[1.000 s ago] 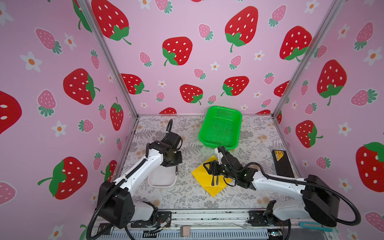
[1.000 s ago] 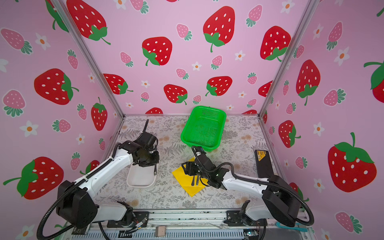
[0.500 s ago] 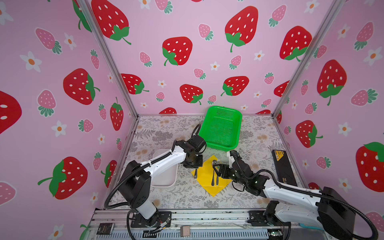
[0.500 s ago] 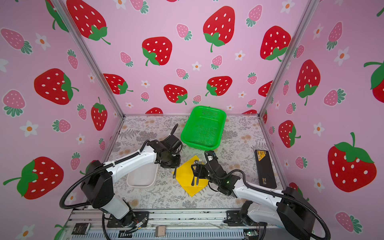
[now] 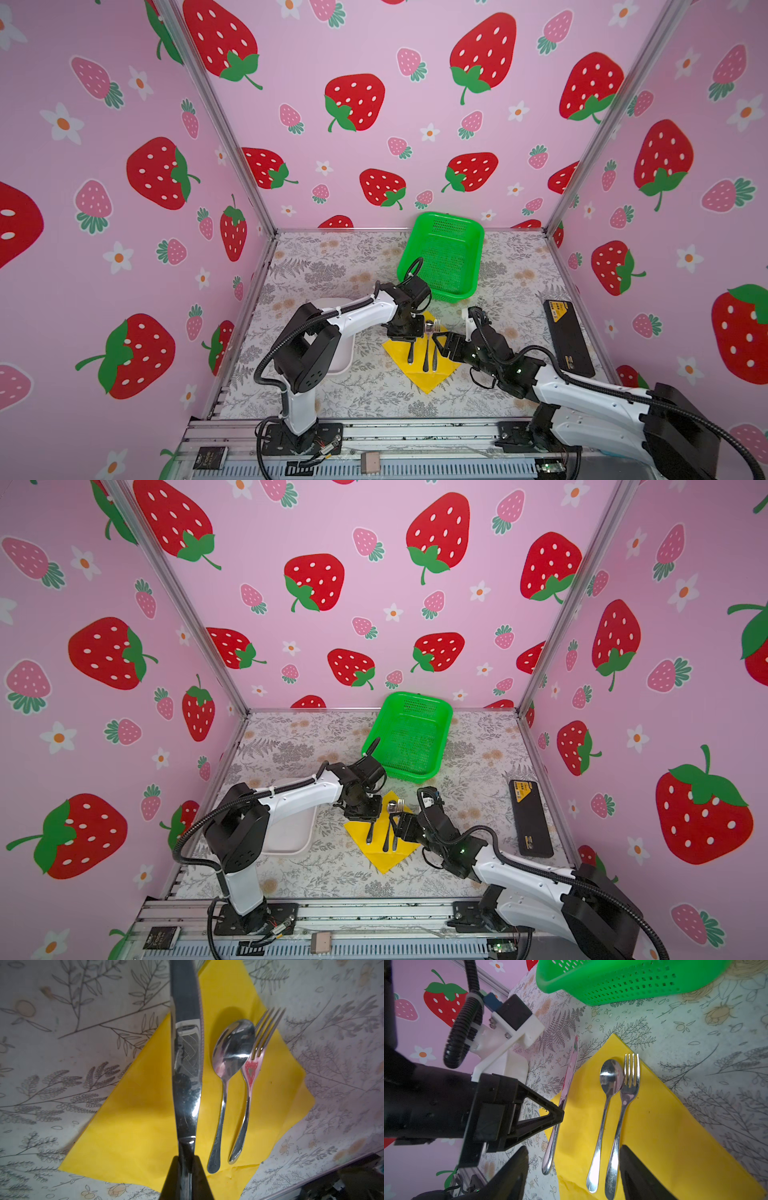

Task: Place the utensils on the paper napkin and roll it up
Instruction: 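Lift the knife with the left gripper and carry it over the napkin, then lower the knife beside the spoon on the napkin with the left gripper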

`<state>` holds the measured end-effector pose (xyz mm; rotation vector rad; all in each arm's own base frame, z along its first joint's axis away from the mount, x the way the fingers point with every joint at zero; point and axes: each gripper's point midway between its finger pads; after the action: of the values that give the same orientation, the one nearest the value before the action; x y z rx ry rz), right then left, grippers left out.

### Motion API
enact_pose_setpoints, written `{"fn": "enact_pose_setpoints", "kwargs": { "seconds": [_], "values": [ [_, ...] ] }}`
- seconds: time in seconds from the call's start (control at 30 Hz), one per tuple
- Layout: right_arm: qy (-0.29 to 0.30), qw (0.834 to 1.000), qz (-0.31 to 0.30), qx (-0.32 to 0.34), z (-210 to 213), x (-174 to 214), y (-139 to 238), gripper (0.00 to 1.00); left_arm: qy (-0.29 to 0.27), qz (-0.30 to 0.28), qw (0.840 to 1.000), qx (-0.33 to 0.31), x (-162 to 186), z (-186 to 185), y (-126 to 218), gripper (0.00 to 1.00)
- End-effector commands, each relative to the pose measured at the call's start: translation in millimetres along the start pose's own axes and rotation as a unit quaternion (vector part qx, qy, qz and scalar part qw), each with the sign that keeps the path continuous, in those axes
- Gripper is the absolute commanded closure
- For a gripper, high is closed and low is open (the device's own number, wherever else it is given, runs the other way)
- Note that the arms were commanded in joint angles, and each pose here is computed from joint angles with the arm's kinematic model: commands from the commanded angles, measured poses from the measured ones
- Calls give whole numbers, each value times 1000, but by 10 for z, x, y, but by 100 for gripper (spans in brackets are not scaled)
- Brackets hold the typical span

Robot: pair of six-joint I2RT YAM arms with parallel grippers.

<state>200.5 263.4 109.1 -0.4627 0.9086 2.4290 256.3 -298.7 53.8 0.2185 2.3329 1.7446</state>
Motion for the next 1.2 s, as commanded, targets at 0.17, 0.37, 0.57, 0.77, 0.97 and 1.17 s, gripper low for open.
{"fn": "enact_pose_setpoints", "kwargs": {
  "seconds": [0.17, 0.37, 0.57, 0.77, 0.97, 1.17],
  "values": [
    [-10, 1000, 6, 16, -97, 21, -51, 29, 1, 1, 1000, 19, -81, -147, -66, 91],
    [-11, 1000, 6, 18, -133, 24, -39, 29, 2, 10, 1000, 24, -72, -158, -166, 91],
    [-13, 1000, 5, 19, -153, 12, -33, 29, 2, 23, 1000, 22, -39, -140, -262, 91],
    [-12, 1000, 7, 20, -155, 12, -43, 29, 2, 22, 1000, 21, -46, -140, -291, 91],
    [-12, 1000, 15, 21, -155, 33, -67, 29, -2, 18, 999, 27, -63, -171, -309, 91],
    [-12, 1000, 14, 18, -142, 28, -61, 29, -5, 20, 999, 28, -49, -174, -319, 90]
  ]
}}
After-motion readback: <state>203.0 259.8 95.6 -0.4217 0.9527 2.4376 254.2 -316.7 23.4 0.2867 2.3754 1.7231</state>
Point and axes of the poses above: each gripper's point midway between its finger pads, its own y axis back along the fingers, its own z axis along the line the jaws close on, x = y × z, and after that the axes turned 7 degrees about -y, right-handed
